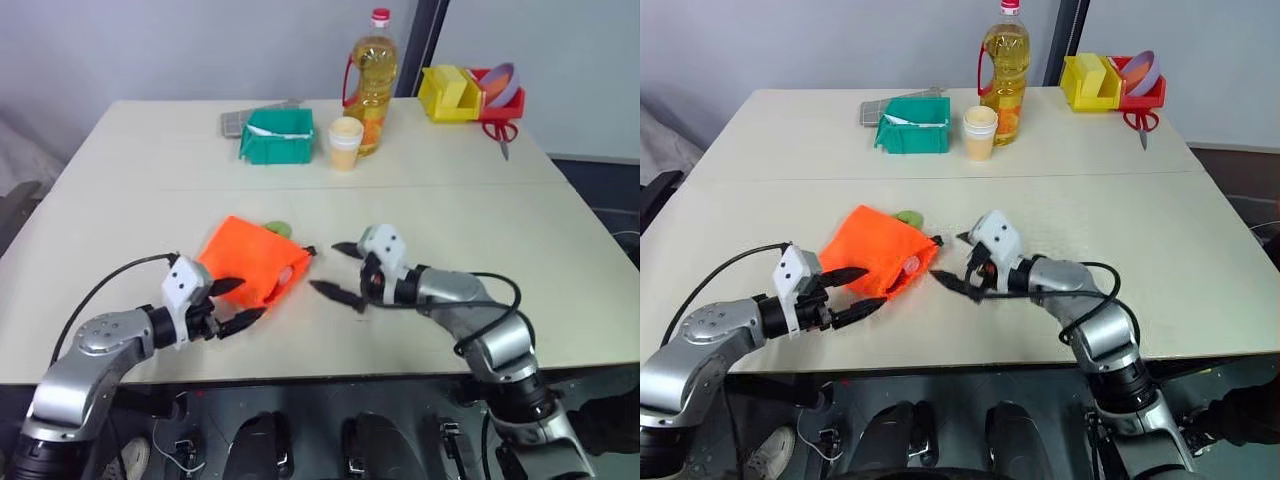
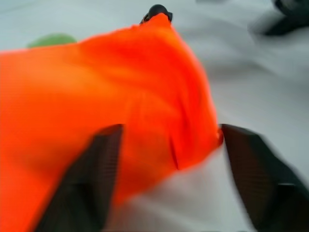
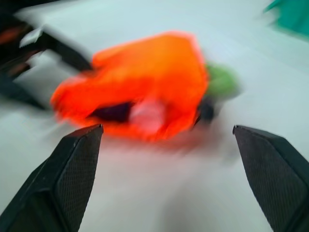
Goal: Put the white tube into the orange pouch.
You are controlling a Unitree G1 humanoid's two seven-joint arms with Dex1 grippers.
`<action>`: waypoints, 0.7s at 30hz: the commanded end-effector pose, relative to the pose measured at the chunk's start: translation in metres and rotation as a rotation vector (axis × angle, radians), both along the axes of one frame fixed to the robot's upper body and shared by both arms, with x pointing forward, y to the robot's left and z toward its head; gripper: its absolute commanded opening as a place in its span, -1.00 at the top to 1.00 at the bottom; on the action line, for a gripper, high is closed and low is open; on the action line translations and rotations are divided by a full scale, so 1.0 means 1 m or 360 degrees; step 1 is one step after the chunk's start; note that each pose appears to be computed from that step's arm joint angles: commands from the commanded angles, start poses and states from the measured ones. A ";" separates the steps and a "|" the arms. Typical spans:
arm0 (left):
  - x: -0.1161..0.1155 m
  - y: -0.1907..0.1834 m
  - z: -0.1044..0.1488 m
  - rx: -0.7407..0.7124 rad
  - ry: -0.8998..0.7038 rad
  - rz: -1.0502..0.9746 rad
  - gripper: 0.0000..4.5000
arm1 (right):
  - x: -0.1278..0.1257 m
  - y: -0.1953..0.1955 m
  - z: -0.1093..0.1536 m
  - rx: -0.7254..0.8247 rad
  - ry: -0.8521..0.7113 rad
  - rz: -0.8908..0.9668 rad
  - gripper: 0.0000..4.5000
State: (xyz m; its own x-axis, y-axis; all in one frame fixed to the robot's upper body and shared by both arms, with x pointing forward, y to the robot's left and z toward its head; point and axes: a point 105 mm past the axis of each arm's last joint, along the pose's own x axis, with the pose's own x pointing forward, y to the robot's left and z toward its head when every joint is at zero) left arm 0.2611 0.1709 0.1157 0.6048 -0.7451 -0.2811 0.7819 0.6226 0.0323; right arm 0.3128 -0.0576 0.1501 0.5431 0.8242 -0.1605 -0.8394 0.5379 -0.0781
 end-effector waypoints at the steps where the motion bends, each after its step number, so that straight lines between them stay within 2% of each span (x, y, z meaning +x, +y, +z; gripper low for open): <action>1: -0.006 -0.007 0.020 -0.0073 -0.0080 -0.0082 -0.76 | 0.019 -0.002 0.015 0.0136 0.0024 -0.0120 -1.00; 5: -0.006 -0.009 0.023 -0.0101 -0.0104 -0.0091 -0.76 | 0.040 0.005 0.012 0.0174 0.0105 -0.0230 -1.00; 9: -0.006 -0.010 0.020 -0.0084 -0.0111 -0.0090 -0.76 | 0.065 0.015 -0.001 0.0124 0.0152 -0.0377 -1.00; 13: -0.005 -0.011 0.019 -0.0096 -0.0108 -0.0082 -0.76 | 0.081 0.031 -0.007 0.0116 0.0166 -0.0407 -1.00; 21: -0.004 -0.011 0.016 -0.0113 -0.0110 -0.0059 -0.76 | 0.089 0.071 -0.021 0.0076 0.0206 -0.0322 -1.00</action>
